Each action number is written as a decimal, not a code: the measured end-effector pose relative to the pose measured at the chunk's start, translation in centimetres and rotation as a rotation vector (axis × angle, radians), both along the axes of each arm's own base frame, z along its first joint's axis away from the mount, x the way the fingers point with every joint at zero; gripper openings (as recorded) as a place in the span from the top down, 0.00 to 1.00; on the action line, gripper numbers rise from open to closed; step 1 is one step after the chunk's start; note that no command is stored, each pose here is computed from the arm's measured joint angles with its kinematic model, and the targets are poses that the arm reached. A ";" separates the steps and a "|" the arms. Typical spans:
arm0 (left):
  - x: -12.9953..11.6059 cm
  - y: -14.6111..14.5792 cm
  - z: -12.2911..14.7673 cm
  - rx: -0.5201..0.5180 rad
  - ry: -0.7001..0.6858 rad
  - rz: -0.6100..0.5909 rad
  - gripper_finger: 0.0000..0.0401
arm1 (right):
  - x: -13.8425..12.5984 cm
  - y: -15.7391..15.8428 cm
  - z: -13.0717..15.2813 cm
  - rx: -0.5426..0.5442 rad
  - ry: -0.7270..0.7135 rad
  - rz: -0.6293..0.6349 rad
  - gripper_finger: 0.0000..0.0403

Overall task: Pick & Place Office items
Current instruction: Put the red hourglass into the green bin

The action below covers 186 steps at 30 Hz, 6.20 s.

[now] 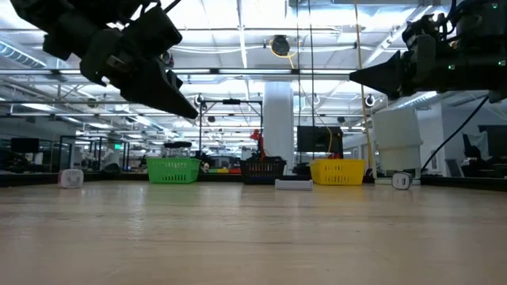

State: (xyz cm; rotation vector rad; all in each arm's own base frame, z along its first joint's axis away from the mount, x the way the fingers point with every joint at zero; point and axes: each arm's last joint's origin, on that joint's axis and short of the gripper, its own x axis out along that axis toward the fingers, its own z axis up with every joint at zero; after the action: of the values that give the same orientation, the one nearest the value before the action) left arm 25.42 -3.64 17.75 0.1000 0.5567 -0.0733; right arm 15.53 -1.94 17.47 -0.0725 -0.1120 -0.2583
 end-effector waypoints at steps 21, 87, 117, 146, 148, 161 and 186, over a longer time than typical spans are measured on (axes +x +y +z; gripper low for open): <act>-2.9 -8.6 8.7 -0.192 0.588 0.119 0.23 | 0.0 0.0 0.1 -0.005 -0.013 -0.001 1.00; -7.6 -12.1 4.3 -0.251 1.009 0.458 0.43 | 0.0 0.0 0.3 0.009 -0.029 0.005 1.00; -4.9 11.4 7.9 -0.294 0.755 0.637 0.45 | 0.0 0.0 0.3 0.008 -0.029 0.005 1.00; -3.6 16.2 7.3 -0.066 0.752 0.328 0.43 | 0.0 0.0 0.2 0.006 -0.025 0.004 1.00; -3.5 16.2 7.3 -0.062 0.737 0.280 0.46 | 0.0 0.0 0.2 0.006 -0.025 0.004 1.00; -2.9 16.5 6.6 -0.037 0.754 0.267 0.43 | 0.0 0.0 0.2 0.006 -0.025 0.004 1.00; -1.9 16.6 5.1 -0.048 0.813 0.336 0.38 | 0.0 0.0 0.2 0.005 -0.025 0.007 1.00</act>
State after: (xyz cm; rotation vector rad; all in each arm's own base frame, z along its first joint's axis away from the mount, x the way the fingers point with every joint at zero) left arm 23.51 12.96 22.88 -0.0797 1.3750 0.2113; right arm 15.52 -1.93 17.72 -0.0636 -0.1363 -0.2524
